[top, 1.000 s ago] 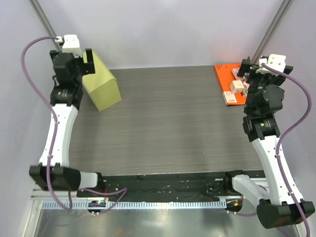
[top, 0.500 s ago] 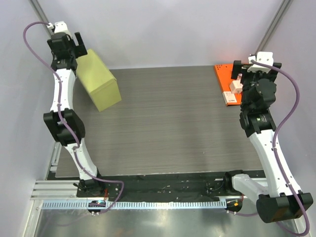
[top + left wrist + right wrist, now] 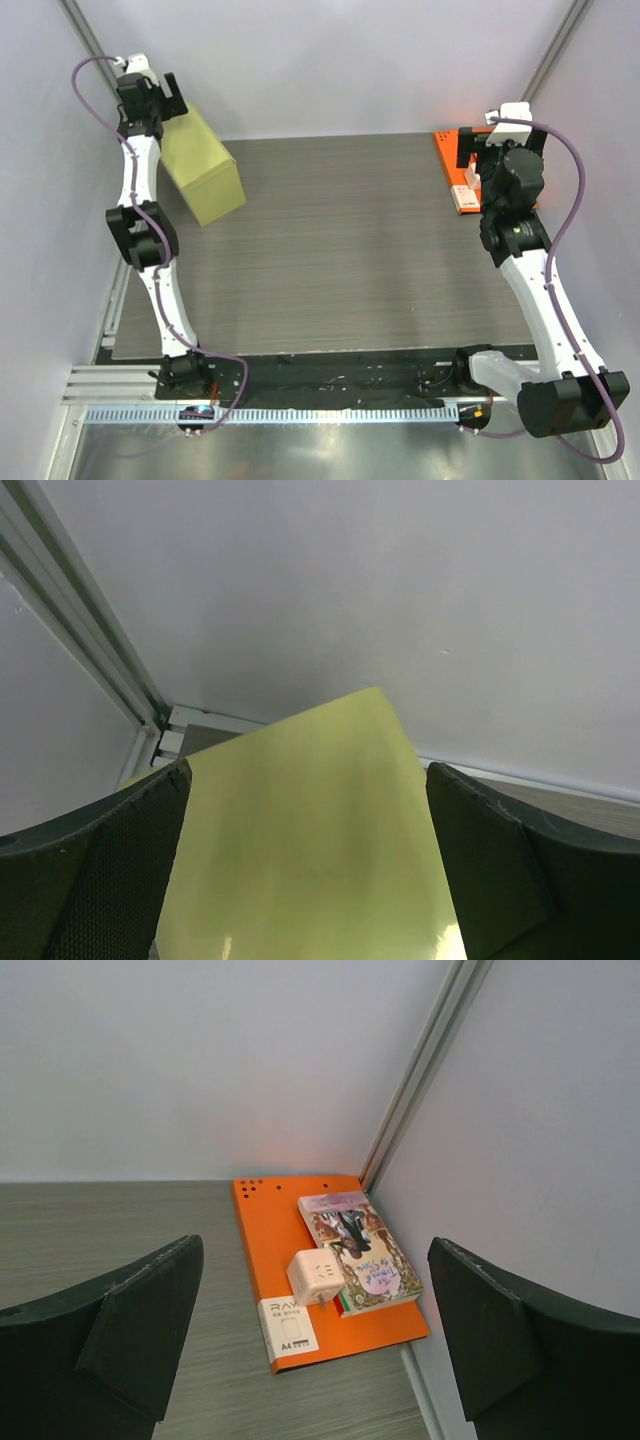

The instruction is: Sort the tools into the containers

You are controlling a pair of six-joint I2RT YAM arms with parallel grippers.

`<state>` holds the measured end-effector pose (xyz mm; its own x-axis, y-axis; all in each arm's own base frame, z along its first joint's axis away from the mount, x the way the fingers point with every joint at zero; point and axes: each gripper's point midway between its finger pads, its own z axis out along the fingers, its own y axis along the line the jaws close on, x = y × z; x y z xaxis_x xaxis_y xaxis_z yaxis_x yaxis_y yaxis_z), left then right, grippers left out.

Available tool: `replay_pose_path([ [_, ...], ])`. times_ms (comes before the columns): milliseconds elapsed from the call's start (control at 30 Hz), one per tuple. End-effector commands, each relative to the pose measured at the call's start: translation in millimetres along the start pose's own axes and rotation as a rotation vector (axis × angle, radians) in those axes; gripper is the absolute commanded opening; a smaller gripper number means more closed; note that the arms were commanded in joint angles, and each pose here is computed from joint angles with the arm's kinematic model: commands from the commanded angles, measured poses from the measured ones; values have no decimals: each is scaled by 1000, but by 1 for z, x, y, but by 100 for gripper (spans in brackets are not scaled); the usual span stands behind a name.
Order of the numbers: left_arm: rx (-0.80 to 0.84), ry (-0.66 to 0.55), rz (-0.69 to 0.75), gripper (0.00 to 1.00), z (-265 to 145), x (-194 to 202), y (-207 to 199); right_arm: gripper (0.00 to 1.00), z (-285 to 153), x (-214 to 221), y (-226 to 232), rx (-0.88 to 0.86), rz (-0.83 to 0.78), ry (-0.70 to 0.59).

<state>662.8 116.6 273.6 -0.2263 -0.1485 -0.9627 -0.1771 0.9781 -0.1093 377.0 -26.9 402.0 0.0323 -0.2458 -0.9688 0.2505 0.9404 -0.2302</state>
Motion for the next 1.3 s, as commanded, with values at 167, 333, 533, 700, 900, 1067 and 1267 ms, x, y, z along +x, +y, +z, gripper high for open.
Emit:
replay_pose_path([
  [167, -8, -98, -49, 100, 20, -17, 33, 100, 9, -11, 1, -26, 50, -9],
  [333, 103, -87, -98, 100, 26, -8, 32, 100, 9, -10, -1, -32, 65, -7],
  [533, 310, -67, -162, 100, 31, 9, 22, 100, 9, -7, -3, -48, 79, 13],
  [700, 459, -26, -152, 100, 27, 26, 3, 100, 11, -3, -1, -59, 85, 27],
  [900, 610, 36, -156, 100, 12, 43, -20, 100, 12, -2, -4, -56, 93, 28],
  [1067, 652, 84, -189, 100, -3, 53, -27, 100, 11, -4, -3, -61, 100, 24],
  [1267, 482, 36, -178, 100, 9, 47, -2, 100, 8, -7, -3, -67, 104, 16],
])
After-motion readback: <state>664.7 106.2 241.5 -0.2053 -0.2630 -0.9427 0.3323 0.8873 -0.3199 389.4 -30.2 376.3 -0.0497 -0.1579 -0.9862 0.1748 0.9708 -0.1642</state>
